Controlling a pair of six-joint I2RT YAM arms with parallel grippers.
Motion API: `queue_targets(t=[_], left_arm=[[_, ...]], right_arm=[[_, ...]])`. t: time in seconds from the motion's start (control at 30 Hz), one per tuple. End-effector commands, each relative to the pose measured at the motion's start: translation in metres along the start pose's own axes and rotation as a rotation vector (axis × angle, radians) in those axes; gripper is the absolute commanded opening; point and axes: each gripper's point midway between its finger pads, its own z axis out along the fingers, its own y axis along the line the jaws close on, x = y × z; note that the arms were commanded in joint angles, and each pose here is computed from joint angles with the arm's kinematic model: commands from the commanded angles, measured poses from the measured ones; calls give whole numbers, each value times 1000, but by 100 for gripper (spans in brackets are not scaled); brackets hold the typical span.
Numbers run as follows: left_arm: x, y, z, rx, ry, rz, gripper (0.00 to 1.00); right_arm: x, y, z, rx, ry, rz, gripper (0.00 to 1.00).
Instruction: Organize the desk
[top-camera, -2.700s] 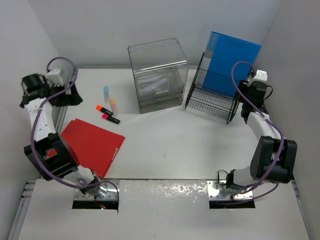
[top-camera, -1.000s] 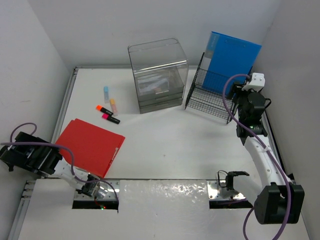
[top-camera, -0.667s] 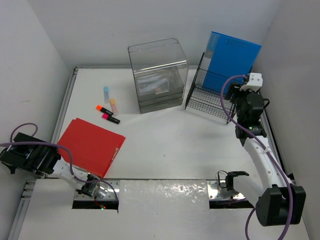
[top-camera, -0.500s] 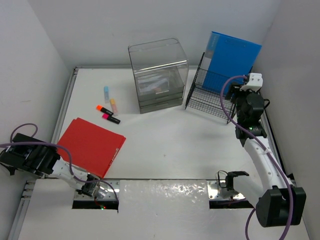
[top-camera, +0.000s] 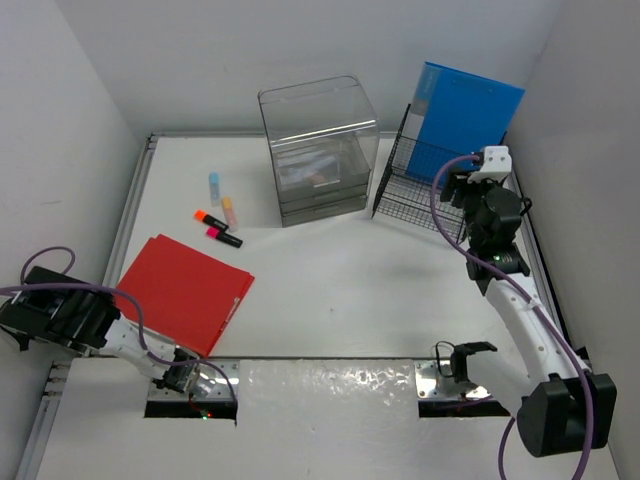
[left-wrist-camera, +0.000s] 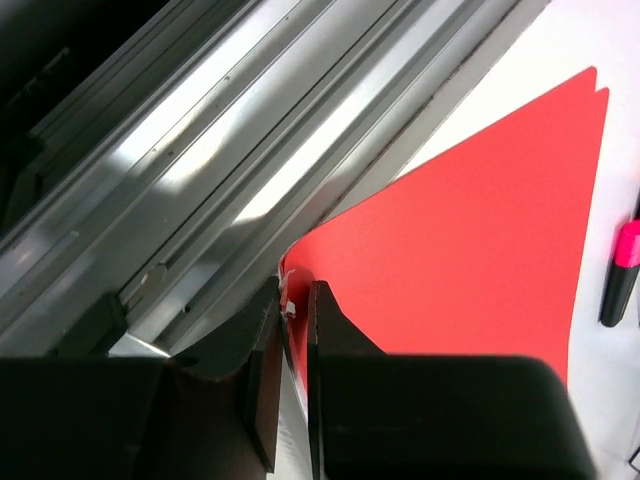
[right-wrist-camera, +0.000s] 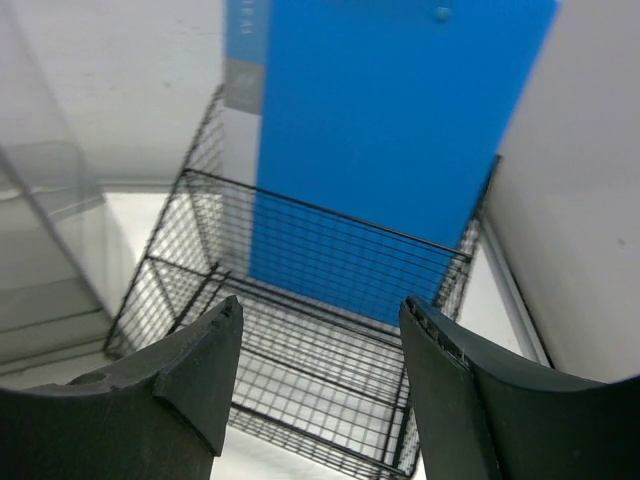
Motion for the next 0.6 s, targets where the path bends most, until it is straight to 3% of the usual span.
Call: queue_targets(t=[0.0, 0.33, 0.47, 0.57], left_arm=[[-56, -69, -16, 185, -145, 217, 0], [-87, -82, -18, 145, -255, 379, 0], [-80, -95, -23, 191, -215, 428, 0], [-75, -124, -37, 257, -201, 555, 0]], right_arm=[[-29, 18, 1, -75, -79, -47, 62], [-32, 28, 0, -125, -99, -87, 63], [-31, 35, -1, -162, -98, -85, 62], [-32, 51, -1, -240, -93, -95, 62]])
